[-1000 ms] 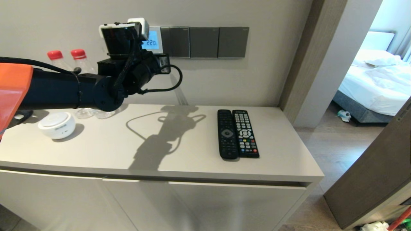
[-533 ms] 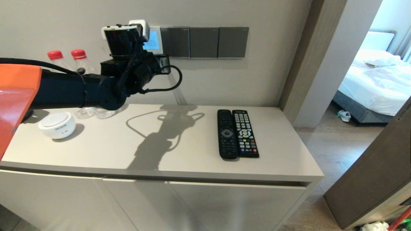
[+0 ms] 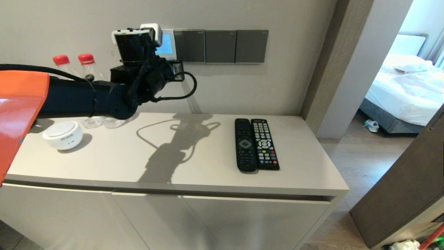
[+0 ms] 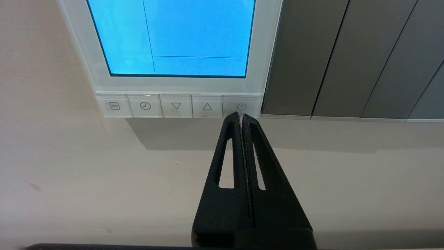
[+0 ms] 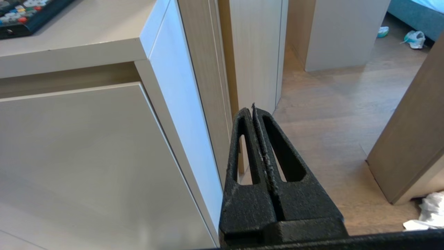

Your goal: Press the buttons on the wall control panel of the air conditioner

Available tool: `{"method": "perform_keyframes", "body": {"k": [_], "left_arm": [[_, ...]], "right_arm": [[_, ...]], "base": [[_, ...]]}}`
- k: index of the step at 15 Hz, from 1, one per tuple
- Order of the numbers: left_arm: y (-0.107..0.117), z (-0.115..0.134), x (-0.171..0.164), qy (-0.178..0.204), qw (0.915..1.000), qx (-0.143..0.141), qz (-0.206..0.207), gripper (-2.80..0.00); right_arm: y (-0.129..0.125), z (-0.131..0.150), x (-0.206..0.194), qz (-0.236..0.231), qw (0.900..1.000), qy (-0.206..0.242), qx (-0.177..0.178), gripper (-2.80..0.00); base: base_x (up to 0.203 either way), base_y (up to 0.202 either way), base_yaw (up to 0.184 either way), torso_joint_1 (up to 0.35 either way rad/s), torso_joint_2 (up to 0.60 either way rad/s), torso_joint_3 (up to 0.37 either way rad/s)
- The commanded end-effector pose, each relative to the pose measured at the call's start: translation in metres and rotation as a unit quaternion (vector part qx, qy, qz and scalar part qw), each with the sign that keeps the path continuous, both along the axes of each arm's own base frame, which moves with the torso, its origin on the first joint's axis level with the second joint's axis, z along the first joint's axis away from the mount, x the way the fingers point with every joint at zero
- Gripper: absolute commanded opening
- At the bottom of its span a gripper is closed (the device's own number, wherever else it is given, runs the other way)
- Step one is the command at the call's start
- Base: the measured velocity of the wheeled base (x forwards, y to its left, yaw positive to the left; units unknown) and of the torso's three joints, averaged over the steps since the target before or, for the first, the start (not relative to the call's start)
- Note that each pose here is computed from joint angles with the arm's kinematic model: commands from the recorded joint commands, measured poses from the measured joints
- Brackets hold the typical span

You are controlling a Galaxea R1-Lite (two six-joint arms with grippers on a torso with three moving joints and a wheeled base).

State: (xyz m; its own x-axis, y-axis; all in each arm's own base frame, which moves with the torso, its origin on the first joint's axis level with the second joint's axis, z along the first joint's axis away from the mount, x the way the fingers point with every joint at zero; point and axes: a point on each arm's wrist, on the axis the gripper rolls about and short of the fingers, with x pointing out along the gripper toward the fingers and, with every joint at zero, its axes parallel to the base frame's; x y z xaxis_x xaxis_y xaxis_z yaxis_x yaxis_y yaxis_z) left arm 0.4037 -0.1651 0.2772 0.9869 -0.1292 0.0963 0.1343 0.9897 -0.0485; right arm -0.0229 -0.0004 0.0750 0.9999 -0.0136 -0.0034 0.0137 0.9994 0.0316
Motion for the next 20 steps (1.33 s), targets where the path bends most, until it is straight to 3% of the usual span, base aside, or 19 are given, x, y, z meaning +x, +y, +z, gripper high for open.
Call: {"method": "perform_keyframes", "body": {"k": [1, 7, 10, 15, 20], "left_arm": [[0.002, 0.006, -0.005, -0.006, 1.0, -0.003, 0.001, -2.8], [0.022, 0.051, -0.052, -0.054, 0.9982, -0.024, 0.0, -2.8], [0.039, 0.077, -0.092, -0.081, 0.996, -0.036, -0.001, -2.8], [0.069, 0.078, -0.163, -0.074, 0.9968, -0.031, 0.001, -2.8], [0.12, 0.048, -0.245, -0.046, 0.9977, -0.005, 0.05, -2.8]], "right_arm": [[0.0, 0.0, 0.0, 0.0, 1.0, -0.001, 0.0, -2.8], [0.0, 0.0, 0.0, 0.0, 1.0, -0.001, 0.0, -2.8], [0.0, 0.0, 0.0, 0.001, 1.0, -0.001, -0.001, -2.8], [0.0, 0.0, 0.0, 0.001, 1.0, -0.001, -0.001, -2.8], [0.0, 0.0, 0.0, 0.001, 1.0, -0.001, -0.001, -2.8]], "base": [[0.0, 0.0, 0.0, 0.0, 0.0, 0.0], [0.0, 0.0, 0.0, 0.0, 0.0, 0.0], [0.0, 0.0, 0.0, 0.0, 0.0, 0.0], [0.0, 0.0, 0.0, 0.0, 0.0, 0.0], [0.0, 0.0, 0.0, 0.0, 0.0, 0.0]]}}
